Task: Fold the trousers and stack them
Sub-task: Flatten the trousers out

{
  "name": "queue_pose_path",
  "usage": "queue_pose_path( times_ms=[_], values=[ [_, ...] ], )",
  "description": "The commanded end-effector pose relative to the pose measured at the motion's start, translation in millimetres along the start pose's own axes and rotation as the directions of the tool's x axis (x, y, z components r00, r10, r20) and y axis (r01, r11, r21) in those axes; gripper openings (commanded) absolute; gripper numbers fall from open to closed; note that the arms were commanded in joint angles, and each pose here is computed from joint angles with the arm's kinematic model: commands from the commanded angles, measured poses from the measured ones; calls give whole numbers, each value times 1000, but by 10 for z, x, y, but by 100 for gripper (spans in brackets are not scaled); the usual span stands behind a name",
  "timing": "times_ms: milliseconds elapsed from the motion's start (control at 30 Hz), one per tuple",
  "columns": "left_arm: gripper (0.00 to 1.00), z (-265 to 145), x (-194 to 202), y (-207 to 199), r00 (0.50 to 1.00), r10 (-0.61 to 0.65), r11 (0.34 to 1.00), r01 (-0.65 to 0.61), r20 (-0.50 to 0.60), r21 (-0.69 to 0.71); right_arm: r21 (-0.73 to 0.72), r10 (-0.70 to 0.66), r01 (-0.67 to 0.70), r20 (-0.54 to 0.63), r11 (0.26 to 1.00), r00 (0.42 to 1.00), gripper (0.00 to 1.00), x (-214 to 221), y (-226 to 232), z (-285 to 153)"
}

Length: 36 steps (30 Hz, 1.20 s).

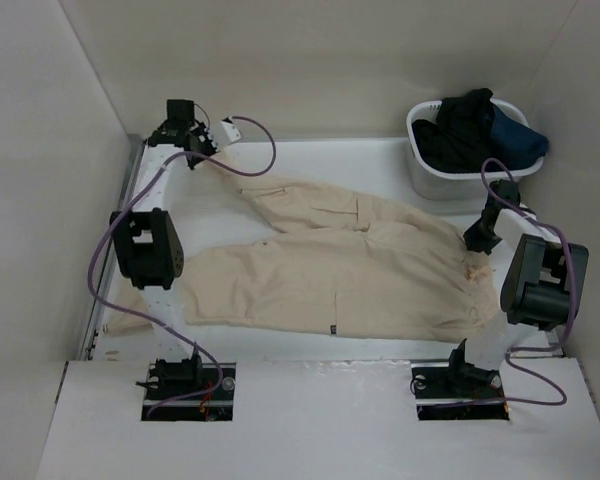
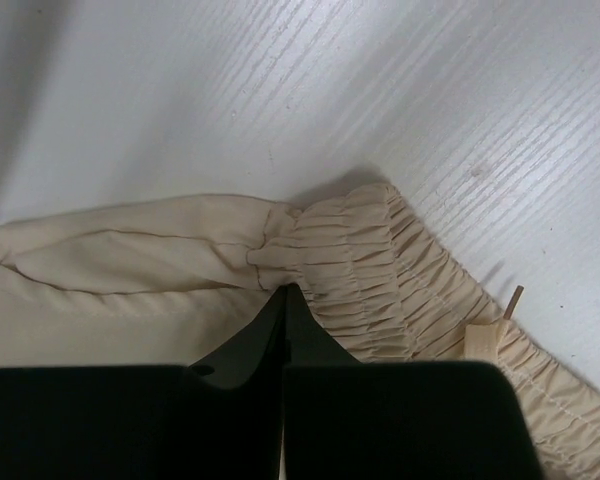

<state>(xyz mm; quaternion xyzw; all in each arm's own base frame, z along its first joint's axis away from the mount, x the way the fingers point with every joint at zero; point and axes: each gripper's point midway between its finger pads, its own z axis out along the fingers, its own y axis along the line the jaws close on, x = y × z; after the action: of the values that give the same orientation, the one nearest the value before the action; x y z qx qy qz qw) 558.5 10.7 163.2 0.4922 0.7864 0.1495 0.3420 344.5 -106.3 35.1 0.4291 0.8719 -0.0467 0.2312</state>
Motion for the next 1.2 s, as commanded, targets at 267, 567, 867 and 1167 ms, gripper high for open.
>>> queue_pose_path(
  times_ms=[267, 567, 867, 1167],
  values=[
    [11, -1648, 321, 57, 975, 122, 987, -100, -188, 126, -166, -48, 103, 304, 981, 951, 0, -632, 418, -818],
    [53, -41, 669, 505, 970, -136, 990, 141, -202, 9, -227, -154, 219, 271, 949, 950, 0, -276, 904, -847],
    [65, -1180, 711, 389, 992, -121, 991, 118, -43, -58, -242, -211, 278, 267, 930, 940, 0, -52, 1047, -872],
    [60, -966, 1480, -1401, 951, -18, 885, 158, -308, 437, -232, -170, 229, 249, 945, 953, 0, -184, 1019, -754]
  ],
)
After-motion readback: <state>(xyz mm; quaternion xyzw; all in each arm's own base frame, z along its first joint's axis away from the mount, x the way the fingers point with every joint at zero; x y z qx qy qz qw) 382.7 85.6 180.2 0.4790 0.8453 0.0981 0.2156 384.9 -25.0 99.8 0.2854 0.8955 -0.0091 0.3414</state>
